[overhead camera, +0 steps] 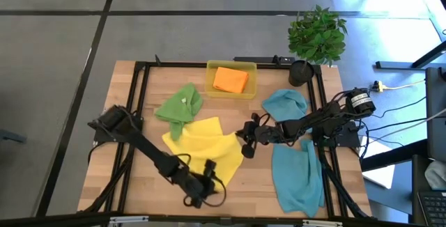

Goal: Fold microfiber towels
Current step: Fold the yellow microfiber cloth

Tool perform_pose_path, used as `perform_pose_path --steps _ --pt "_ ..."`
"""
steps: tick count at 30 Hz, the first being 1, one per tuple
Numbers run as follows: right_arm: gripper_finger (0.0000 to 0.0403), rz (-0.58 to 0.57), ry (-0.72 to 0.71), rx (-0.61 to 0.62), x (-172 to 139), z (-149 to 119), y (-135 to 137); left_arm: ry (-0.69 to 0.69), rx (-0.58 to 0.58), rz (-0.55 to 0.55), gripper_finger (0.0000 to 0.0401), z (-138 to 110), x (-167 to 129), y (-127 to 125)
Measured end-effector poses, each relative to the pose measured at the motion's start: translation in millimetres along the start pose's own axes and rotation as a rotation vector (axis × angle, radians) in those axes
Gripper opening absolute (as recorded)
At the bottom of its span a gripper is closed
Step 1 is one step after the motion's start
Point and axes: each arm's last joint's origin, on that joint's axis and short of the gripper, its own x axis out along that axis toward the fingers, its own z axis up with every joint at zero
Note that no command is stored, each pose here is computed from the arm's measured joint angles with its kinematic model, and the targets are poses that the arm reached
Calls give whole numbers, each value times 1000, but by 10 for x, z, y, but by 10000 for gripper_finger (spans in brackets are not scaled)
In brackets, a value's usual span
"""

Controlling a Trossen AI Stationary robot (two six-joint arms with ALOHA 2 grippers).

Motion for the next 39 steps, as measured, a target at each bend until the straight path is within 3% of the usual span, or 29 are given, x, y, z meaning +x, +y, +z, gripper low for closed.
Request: perform_pose_path --steps 4,9,22,27,35,39 --pt "6 6 3 0 -1 -3 3 29 19 -64 198 52 129 -60" --pt "6 4 8 -2 0 -7 1 122 10 -50 198 -56 206 -29" --pt "6 3 18 0 -1 -16 -1 142 9 -23 190 -195 374 -55" --pt "7 0 25 -3 -1 -23 -4 131 67 -3 141 -195 358 -122" --pt "8 -4 37 -8 -1 -35 -9 126 124 -16 15 -197 350 -159" --pt "8 -5 37 -9 -1 -35 -9 93 243 81 2 -30 234 -240"
